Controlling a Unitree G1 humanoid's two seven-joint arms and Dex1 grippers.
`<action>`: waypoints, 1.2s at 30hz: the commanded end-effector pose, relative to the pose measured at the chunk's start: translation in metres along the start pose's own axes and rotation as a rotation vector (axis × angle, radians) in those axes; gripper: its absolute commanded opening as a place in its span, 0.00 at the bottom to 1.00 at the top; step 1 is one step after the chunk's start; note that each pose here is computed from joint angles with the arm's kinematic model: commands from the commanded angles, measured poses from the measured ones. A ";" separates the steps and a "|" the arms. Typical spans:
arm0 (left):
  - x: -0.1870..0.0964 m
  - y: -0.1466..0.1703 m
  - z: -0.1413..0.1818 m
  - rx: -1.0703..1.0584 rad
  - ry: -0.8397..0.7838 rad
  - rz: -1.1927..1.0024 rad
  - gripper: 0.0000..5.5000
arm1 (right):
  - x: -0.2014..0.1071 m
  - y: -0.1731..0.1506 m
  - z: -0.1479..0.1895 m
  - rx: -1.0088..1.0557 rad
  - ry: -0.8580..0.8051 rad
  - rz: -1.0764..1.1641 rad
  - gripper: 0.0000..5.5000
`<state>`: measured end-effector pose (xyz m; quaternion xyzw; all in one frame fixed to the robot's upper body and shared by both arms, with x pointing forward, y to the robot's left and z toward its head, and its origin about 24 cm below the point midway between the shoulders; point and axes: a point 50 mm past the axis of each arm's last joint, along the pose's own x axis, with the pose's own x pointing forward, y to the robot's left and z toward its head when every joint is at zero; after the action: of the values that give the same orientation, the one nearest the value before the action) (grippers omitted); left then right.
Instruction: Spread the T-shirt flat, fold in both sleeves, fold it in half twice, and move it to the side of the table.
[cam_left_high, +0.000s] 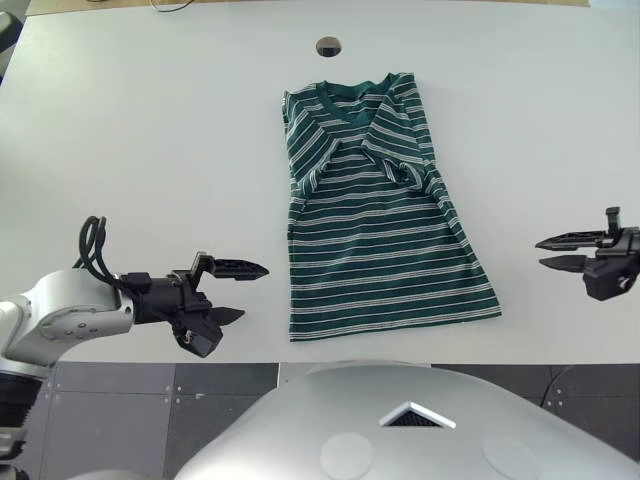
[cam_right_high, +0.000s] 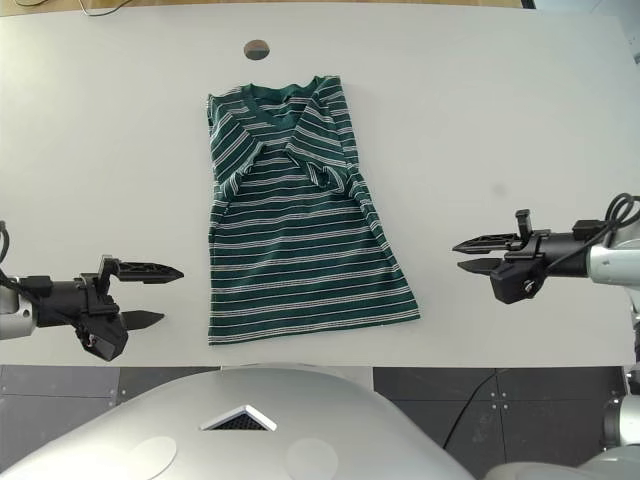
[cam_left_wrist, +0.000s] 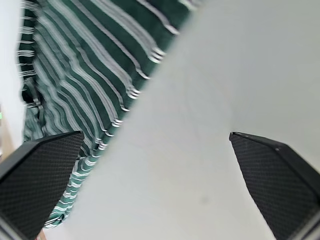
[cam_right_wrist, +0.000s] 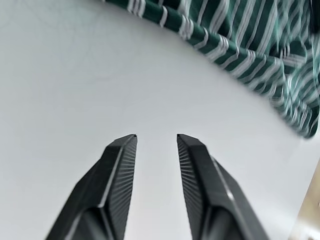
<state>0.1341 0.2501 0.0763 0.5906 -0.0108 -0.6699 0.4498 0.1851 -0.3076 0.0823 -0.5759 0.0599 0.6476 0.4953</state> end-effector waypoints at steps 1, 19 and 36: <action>0.000 -0.007 -0.013 -0.012 0.008 -0.163 1.00 | 0.015 0.019 0.012 0.017 -0.085 0.084 0.40; 0.055 -0.015 -0.004 -0.055 -0.183 -0.106 1.00 | 0.053 0.023 0.050 -0.022 -0.238 0.203 0.50; 0.078 -0.023 0.015 -0.164 -0.303 -0.093 0.74 | 0.061 0.038 0.042 -0.004 -0.210 0.222 0.51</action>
<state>0.1499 0.2028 0.0419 0.4730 -0.1032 -0.7111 0.5098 0.1589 -0.2591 0.0559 -0.5209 -0.0017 0.7176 0.4622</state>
